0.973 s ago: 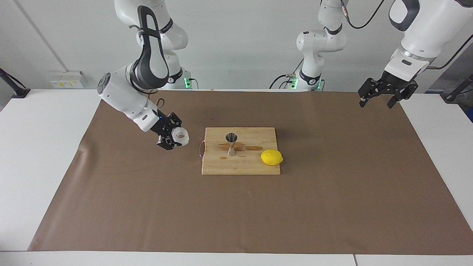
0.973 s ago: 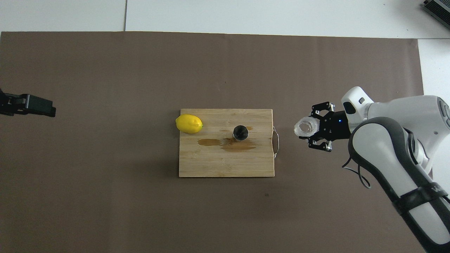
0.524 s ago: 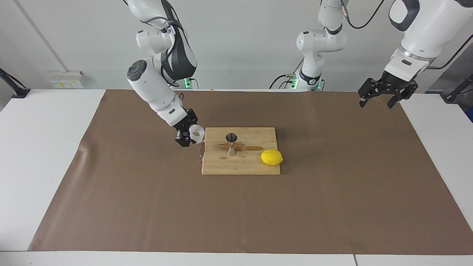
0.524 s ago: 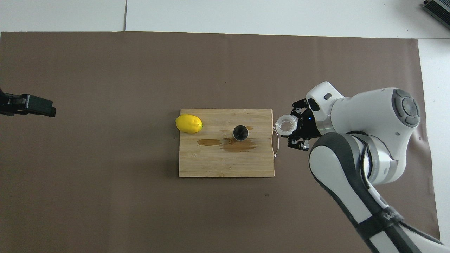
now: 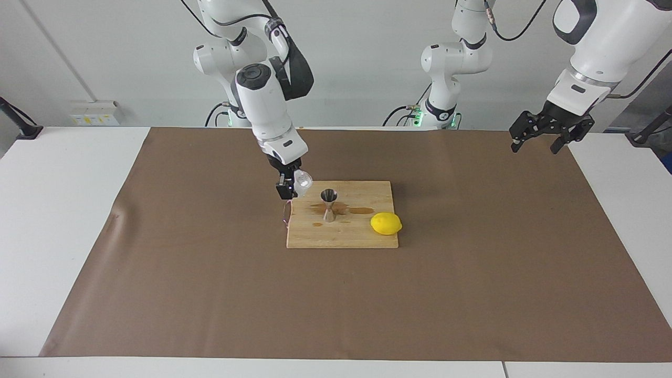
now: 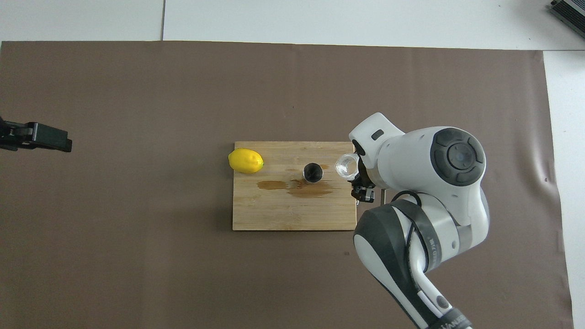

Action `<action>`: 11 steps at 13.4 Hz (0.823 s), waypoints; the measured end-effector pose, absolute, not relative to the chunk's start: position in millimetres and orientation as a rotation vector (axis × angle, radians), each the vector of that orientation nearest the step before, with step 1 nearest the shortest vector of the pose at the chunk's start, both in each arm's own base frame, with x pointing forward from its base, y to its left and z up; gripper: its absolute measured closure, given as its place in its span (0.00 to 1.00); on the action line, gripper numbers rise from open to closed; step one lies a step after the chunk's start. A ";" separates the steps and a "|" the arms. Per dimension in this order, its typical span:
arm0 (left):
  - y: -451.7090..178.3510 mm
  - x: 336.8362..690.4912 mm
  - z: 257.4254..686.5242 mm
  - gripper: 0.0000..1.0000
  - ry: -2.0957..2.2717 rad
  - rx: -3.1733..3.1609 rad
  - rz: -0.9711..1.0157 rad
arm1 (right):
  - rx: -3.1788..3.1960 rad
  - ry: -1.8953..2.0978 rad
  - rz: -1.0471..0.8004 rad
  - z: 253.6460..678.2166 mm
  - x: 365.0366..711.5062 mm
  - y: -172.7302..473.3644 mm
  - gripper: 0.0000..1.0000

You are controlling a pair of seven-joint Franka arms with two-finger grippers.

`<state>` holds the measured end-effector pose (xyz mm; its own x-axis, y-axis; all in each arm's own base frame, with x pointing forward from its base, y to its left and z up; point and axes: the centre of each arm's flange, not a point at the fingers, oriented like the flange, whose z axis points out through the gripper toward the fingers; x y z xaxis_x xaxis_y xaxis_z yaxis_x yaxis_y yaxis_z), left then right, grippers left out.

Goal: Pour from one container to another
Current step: 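Tilt the white cup over the metal cup with the right gripper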

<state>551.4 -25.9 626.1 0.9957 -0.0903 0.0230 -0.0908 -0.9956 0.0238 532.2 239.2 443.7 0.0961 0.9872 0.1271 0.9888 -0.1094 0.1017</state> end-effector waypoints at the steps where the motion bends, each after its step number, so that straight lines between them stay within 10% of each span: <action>1: -25.9 551.4 626.1 0.00 -0.141 3.113 0.034 | -2.315 -2.136 -0.230 442.7 530.5 247.1 0.47; 11: -28.2 551.3 626.3 0.00 -0.154 3.123 0.035 | -2.260 -2.447 0.009 434.2 527.7 302.6 0.47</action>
<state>551.3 -28.2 626.3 0.9949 -0.0985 0.0229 -0.0988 -0.9950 0.0130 527.7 302.6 434.2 -0.0694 0.9874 -0.1420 0.9885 0.0873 0.1238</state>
